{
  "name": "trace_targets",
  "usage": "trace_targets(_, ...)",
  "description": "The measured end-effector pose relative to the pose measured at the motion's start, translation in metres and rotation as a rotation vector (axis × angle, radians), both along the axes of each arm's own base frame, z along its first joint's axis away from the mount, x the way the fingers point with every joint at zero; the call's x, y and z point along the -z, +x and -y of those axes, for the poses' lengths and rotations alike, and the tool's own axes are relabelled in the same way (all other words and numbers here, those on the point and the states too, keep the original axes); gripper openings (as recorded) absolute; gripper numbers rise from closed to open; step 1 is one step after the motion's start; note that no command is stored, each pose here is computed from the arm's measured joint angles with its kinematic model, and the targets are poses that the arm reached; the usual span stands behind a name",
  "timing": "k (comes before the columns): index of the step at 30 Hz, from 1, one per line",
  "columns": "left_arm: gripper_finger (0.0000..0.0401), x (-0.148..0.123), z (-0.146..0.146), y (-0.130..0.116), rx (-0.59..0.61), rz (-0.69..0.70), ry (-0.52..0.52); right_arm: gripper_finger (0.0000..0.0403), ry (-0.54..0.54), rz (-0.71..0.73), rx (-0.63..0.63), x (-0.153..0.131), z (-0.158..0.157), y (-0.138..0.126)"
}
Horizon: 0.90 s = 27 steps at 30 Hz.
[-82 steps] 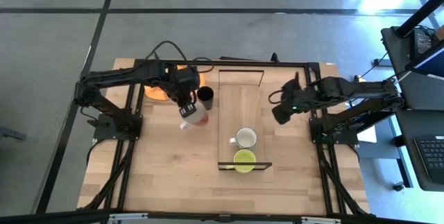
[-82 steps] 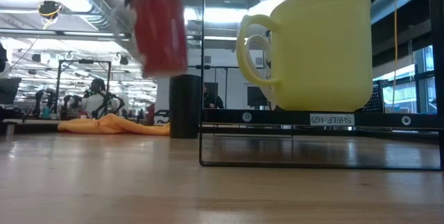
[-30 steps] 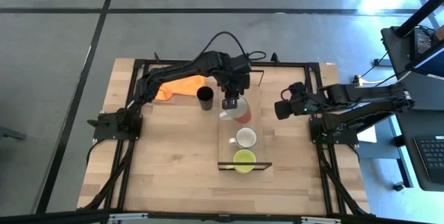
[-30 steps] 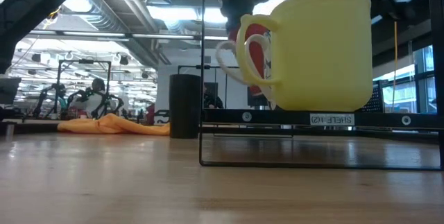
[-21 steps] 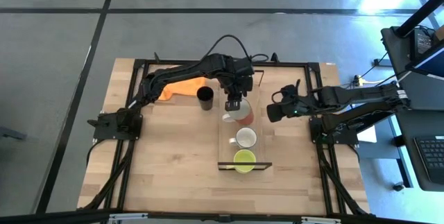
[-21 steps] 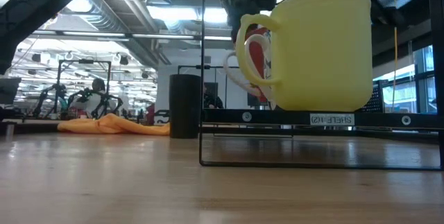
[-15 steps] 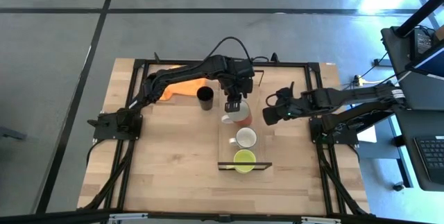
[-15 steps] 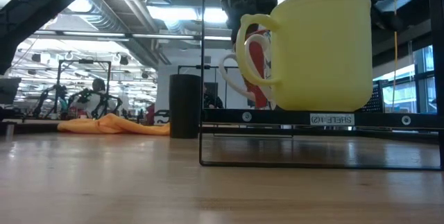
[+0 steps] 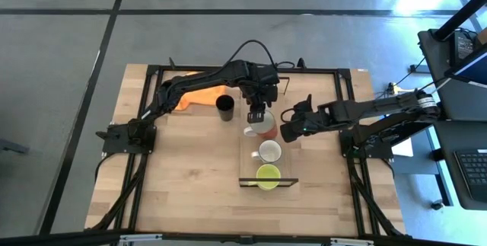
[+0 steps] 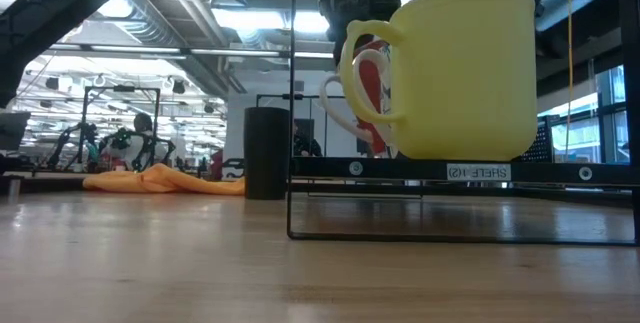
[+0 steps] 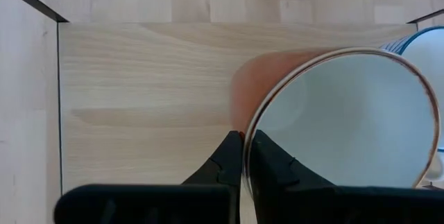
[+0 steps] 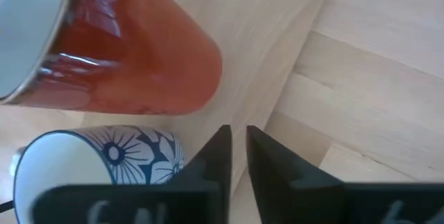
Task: Stack small to large cups/mugs on shelf
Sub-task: Put the white and red mug on the shelf
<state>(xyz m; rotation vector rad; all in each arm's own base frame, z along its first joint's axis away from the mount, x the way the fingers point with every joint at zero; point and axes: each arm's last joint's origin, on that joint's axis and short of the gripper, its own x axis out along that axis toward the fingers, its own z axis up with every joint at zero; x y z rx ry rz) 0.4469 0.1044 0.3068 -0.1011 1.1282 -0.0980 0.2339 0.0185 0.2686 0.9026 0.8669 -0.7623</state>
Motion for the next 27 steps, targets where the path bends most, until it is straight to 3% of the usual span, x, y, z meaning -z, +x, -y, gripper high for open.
trace_targets(4,0.0006,0.000,0.000,0.000,-0.002,-0.001,-0.001,0.0008,-0.001,-0.002,-0.001,0.001,0.000,0.001)
trace_targets(15,0.0006,0.000,0.001,0.000,-0.002,-0.001,-0.003,0.0003,-0.002,0.072,-0.015,0.001,-0.001,0.013)
trace_targets(27,0.0007,0.000,0.001,0.000,-0.008,-0.004,-0.005,0.0003,-0.011,-0.005,-0.015,0.019,-0.002,0.024)
